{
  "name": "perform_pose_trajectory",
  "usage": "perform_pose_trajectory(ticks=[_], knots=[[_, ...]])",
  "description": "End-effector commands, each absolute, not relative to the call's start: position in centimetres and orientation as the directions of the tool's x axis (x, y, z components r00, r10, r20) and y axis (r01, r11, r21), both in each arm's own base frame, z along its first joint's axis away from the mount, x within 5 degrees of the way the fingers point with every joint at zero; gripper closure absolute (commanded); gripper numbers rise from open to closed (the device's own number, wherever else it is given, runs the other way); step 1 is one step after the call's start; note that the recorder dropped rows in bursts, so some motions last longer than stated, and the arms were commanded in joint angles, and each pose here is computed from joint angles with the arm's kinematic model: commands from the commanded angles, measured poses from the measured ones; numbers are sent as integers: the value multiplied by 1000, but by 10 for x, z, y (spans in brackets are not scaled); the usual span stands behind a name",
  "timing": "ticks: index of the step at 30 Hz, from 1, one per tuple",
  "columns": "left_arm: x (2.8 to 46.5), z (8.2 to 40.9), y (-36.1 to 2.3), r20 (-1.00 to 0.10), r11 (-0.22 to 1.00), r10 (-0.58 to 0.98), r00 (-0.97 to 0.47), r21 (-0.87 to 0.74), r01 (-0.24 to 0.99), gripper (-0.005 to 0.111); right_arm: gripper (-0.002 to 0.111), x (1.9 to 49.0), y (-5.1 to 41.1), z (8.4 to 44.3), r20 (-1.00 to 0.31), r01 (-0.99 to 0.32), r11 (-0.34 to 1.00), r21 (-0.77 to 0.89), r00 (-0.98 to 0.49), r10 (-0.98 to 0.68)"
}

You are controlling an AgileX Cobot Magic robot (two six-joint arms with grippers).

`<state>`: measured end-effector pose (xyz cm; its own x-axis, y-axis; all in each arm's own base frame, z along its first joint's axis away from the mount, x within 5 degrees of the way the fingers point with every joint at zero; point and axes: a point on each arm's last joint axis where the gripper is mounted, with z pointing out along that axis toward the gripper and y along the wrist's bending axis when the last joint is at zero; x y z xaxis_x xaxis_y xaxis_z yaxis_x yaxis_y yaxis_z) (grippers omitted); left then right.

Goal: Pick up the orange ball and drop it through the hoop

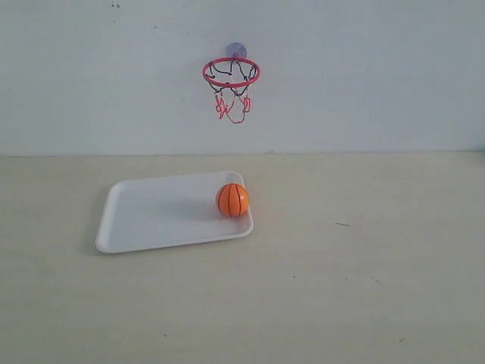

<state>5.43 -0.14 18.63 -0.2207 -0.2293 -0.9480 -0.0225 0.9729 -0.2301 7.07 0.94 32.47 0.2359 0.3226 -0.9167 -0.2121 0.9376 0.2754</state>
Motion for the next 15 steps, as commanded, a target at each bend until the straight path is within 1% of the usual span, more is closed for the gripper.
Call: perform_pose_trajectory(ticks=[1,3,4,7,10,11,15], knots=[[54,186,-1,-948,972,-234,-217,-234,-26,103,108,110,18,308,-949,-117,958,261,-213,233],[54,186,-1,-948,972,-234,-217,-234,-26,103,108,127,22,294,-890,-76,965,251,-409,200],[54,186,-1,-948,972,-234,-217,-234,-26,103,108,134,24,287,-860,-59,965,254,-471,198],[54,186,-1,-948,972,-234,-217,-234,-26,103,108,149,26,274,-807,-27,964,265,-553,207],[54,186,-1,-948,972,-234,-217,-234,-26,103,108,153,32,263,-695,53,917,395,-636,336],[54,186,-1,-948,972,-234,-217,-234,-26,103,108,153,33,261,-669,64,908,413,-655,351],[54,186,-1,-948,972,-234,-217,-234,-26,103,108,153,39,253,-633,-2,923,385,-729,262]])
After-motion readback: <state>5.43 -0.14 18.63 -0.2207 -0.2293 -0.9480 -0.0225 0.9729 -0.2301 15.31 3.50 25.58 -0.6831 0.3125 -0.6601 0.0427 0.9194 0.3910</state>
